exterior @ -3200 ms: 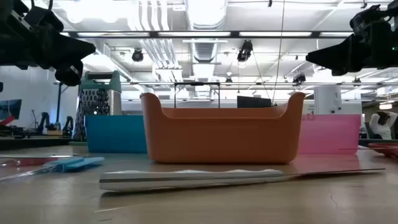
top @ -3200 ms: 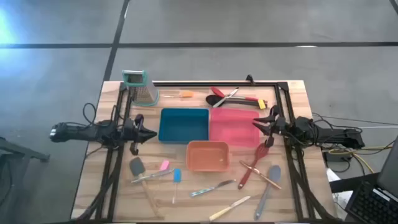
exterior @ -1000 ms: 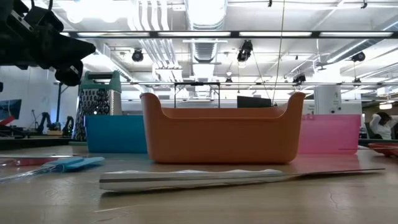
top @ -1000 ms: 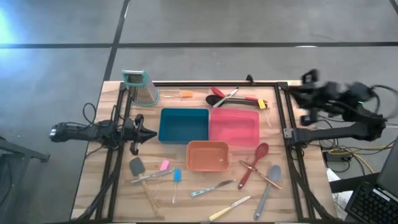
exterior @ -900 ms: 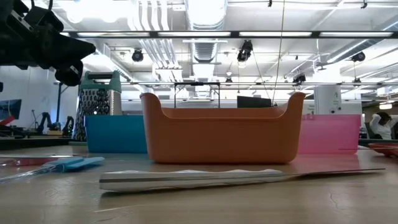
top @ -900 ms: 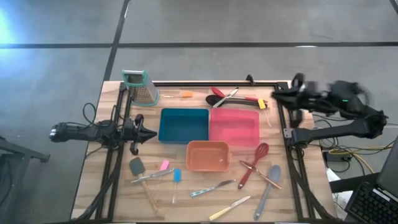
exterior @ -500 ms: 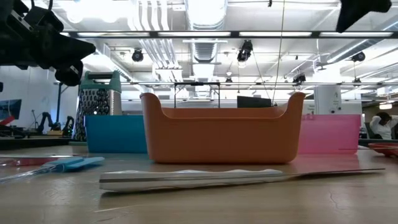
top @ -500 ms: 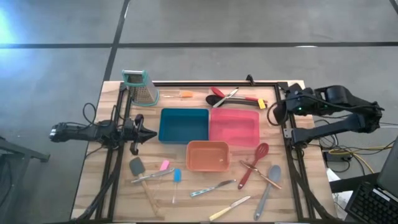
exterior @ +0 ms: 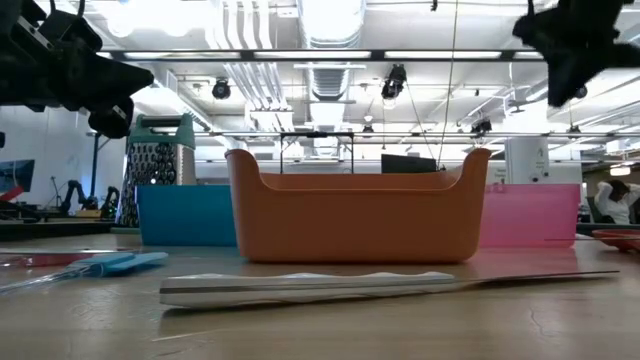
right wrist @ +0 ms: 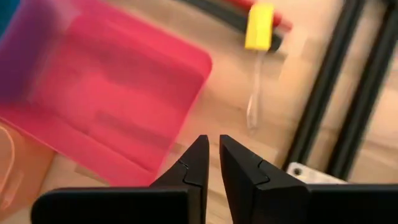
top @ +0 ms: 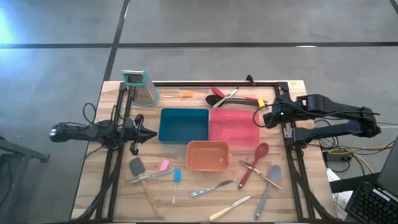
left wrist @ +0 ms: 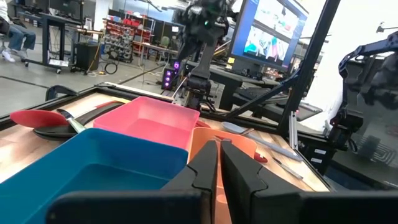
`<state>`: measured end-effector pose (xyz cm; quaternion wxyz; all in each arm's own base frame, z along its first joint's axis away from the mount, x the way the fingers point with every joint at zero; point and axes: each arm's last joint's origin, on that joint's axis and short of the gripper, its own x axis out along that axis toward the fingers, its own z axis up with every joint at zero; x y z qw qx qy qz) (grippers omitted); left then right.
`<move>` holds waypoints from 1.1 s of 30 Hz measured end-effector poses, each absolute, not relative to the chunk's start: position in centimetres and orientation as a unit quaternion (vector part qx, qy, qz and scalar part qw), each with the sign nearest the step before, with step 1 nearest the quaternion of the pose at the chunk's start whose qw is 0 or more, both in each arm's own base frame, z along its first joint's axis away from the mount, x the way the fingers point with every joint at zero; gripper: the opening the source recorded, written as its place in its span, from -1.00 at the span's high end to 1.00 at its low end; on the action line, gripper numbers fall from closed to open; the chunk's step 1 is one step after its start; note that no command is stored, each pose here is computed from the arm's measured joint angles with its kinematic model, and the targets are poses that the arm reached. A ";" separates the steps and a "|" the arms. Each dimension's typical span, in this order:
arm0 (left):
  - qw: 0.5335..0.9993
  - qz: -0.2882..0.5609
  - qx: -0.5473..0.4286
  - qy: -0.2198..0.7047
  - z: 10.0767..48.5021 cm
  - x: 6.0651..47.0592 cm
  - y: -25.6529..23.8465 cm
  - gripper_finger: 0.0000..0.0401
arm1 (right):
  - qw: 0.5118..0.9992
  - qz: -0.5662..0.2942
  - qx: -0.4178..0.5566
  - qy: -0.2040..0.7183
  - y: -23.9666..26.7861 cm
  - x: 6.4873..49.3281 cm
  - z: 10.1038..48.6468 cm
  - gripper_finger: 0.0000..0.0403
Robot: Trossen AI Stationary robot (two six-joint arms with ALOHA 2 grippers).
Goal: Pick & Place Kitchen Items
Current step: Put the yellow spatula into the red bin
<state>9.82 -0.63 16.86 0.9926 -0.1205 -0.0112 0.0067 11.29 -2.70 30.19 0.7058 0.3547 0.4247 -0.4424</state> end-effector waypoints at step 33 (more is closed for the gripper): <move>0.993 0.007 -0.120 -0.011 16.8 9.8 -0.6 0.87 | 0.574 -0.505 0.467 0.444 -15.8 12.5 17.8 0.27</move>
